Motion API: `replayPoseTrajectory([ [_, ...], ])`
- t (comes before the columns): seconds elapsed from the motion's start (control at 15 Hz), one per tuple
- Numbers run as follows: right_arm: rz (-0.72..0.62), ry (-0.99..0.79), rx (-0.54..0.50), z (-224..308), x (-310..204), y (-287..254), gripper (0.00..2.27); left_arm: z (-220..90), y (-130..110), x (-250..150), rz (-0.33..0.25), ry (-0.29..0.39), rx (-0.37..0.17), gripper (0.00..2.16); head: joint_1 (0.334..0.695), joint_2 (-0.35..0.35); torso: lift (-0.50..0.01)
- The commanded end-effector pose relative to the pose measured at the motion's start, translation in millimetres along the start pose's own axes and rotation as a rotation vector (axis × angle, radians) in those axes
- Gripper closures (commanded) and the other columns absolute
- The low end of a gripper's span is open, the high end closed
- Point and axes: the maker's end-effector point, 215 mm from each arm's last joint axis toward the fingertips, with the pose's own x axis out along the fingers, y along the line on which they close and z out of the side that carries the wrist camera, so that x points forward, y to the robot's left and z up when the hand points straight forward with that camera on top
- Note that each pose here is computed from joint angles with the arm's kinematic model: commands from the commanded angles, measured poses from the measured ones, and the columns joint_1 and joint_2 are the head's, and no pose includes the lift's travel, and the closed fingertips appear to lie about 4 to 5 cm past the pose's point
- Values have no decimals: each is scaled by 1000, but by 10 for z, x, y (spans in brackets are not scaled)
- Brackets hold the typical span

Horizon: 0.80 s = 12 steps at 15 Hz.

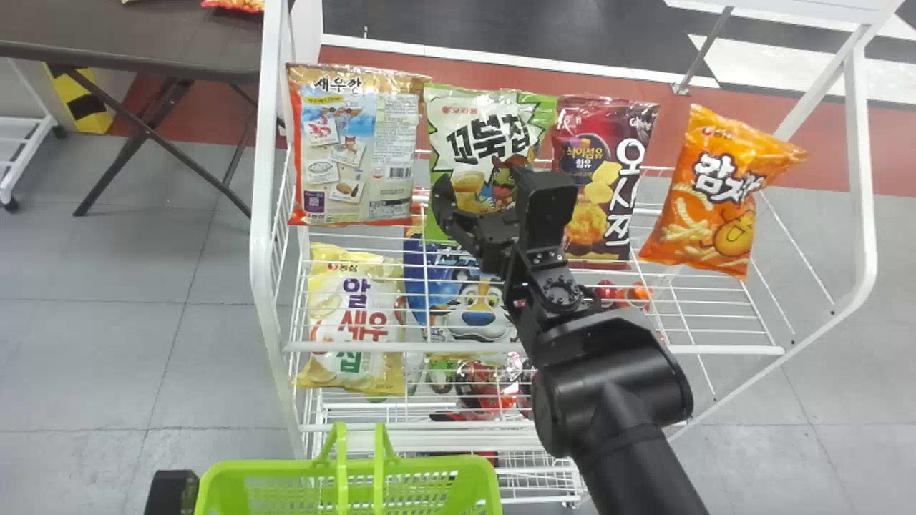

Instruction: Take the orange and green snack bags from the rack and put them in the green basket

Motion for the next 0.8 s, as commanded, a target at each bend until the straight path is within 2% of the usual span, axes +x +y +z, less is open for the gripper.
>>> replayPoseTrajectory([
  [0.0, -8, 14, -2, -56, 50, -38, 174, 11, -1, -16, -1, -4, 0, 2148, 695, -184, 0],
  [0.13, -11, 51, -1, -158, 56, -65, 485, 8, 3, -16, -1, -4, -1, 2148, 695, -186, 0],
  [0.2, -10, 65, -2, -195, 59, -57, 778, 10, 0, -11, -2, -5, -1, 2148, 695, -187, 0],
  [0.27, -10, 76, -5, -223, 57, -52, 1403, 7, 4, -11, -2, -5, -3, 2148, 695, -188, 0],
  [0.33, -10, 76, -3, -227, 43, -41, 1926, 11, 6, -16, -1, -6, -3, 2148, 695, -190, 0],
  [0.47, -4, 60, -4, -182, 12, -1, 2246, 18, 6, -25, -1, -9, -3, 2148, 695, -190, 0],
  [0.73, -22, 18, -1, -19, -128, -22, 2246, 23, 2, -25, -3, -10, 0, 2148, 695, -182, 0],
])
